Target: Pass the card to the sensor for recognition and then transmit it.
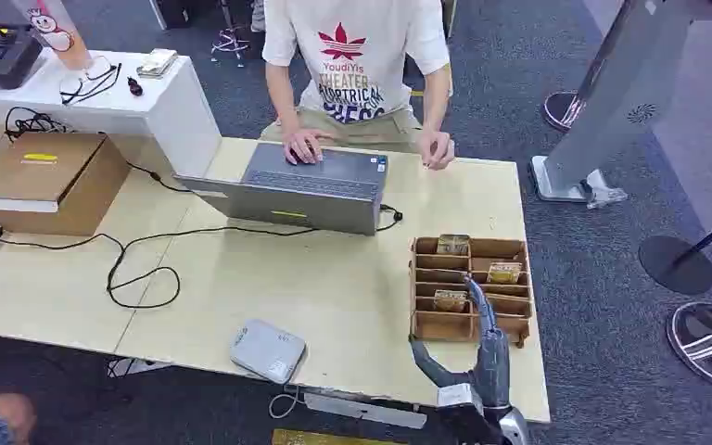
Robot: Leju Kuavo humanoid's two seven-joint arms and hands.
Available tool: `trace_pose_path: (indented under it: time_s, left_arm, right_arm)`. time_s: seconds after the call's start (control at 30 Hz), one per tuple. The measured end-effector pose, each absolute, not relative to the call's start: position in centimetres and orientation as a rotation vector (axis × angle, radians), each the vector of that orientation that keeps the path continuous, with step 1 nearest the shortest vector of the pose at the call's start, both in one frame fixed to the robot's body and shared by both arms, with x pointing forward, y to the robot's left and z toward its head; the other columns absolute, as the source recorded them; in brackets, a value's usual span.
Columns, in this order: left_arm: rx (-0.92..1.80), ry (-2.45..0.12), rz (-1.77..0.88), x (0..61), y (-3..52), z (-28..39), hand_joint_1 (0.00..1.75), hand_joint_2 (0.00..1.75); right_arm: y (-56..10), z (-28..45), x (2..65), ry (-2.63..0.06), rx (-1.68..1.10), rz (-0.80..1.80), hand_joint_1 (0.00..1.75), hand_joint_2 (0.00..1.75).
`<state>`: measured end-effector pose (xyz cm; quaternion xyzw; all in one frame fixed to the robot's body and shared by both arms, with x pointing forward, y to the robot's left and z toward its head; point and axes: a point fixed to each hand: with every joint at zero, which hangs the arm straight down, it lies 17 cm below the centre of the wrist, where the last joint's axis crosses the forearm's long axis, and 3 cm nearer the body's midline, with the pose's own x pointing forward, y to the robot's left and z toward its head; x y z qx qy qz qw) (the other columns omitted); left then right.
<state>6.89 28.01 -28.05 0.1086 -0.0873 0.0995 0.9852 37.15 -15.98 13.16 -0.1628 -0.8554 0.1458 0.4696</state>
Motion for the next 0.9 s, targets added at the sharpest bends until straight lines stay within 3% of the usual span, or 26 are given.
trace_pose_path:
  time_s: [0.03,0.07,0.1,0.77,0.8,0.83,0.9]
  left_arm:
    - [0.218,-0.175,0.2,6.88,28.0,-28.05,0.0,0.0]
    - [0.218,-0.175,0.201,6.88,28.01,-28.05,0.0,0.0]
    - [0.218,-0.175,0.2,6.88,28.01,-28.05,0.0,0.0]
    - [0.22,-0.16,0.203,6.61,28.06,-28.09,0.0,0.0]
    - [0.22,-0.16,0.204,6.61,28.06,-28.1,0.0,0.0]
    - [0.22,-0.16,0.204,6.61,28.06,-28.1,0.0,0.0]
    - [0.22,-0.159,0.204,6.61,28.06,-28.1,0.0,0.0]
  right_arm:
    - [-15.97,13.13,37.16,-2.096,-0.4,0.359,0.56,1.75]
    - [-15.97,13.13,37.15,-2.096,-0.4,0.36,1.31,1.75]
    - [-15.97,13.13,37.15,-2.096,-0.401,0.36,1.75,1.75]
    - [-16.16,13.14,37.18,-2.093,-0.398,0.342,1.75,1.75]
    - [-16.15,13.14,37.18,-2.093,-0.398,0.342,1.2,1.75]
    - [-16.16,13.14,37.18,-2.093,-0.398,0.342,0.0,1.75]
    - [-16.14,13.15,37.19,-2.094,-0.398,0.342,0.0,1.75]
